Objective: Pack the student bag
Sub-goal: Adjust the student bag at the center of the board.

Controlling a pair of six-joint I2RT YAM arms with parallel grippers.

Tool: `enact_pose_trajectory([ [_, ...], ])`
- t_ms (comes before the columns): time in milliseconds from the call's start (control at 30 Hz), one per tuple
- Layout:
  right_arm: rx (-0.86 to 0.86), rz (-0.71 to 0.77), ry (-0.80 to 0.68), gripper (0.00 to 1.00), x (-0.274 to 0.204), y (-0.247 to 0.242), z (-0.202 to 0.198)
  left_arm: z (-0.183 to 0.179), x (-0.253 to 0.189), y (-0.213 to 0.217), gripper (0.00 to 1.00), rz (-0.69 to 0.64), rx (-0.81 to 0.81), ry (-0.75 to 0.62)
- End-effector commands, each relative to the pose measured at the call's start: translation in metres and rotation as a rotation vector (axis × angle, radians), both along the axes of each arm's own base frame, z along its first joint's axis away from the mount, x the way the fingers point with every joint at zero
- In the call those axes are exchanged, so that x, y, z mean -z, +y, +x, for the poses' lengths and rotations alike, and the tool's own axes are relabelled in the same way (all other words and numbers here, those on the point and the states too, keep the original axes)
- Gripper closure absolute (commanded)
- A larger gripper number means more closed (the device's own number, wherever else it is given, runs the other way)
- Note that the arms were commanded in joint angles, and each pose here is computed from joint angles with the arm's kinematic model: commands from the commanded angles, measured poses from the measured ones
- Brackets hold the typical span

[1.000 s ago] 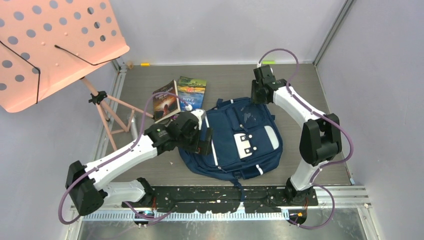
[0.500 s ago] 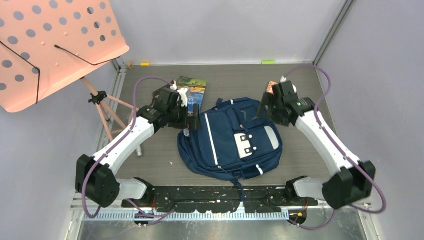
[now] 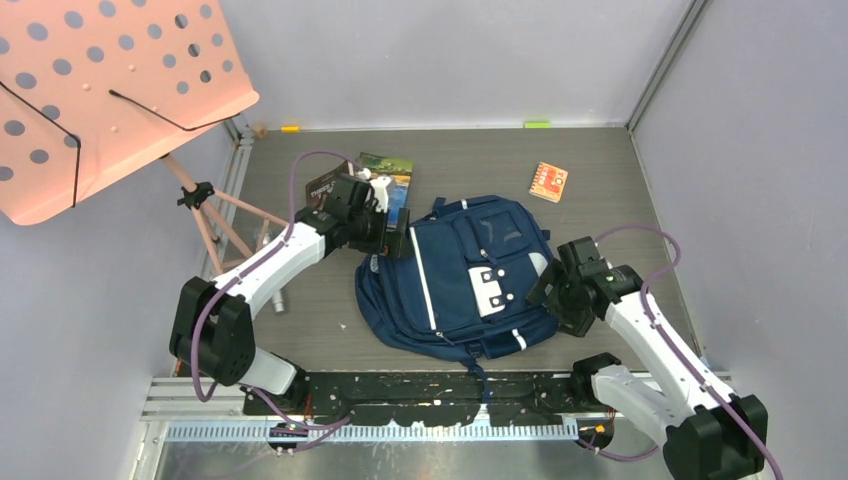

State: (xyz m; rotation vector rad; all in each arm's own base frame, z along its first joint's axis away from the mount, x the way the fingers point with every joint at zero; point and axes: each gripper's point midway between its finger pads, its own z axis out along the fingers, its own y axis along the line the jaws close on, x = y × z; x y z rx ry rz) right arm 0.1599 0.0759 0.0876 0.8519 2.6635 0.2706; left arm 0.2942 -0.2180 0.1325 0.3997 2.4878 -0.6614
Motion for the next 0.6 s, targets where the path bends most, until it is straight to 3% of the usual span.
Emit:
enact_pose_trajectory([
  [0,0.053,0.091,0.018,0.11,0.019,0.016,0.008,-0.022,0.011,-0.012,0.0,-0.089,0.044,0.051],
  [133,0.074,0.07,-0.078,0.16,0.024,0.016,0.042,-0.05,0.017,-0.025,0.0,-0.156,0.052,0.089],
  [333,0.044,-0.042,-0.211,0.34,0.003,0.003,0.105,-0.092,0.011,-0.054,0.0,-0.244,0.052,0.096],
  [567,-0.083,-0.058,-0.233,0.41,0.001,0.007,0.162,-0.098,-0.005,-0.085,0.0,-0.382,0.035,0.012],
])
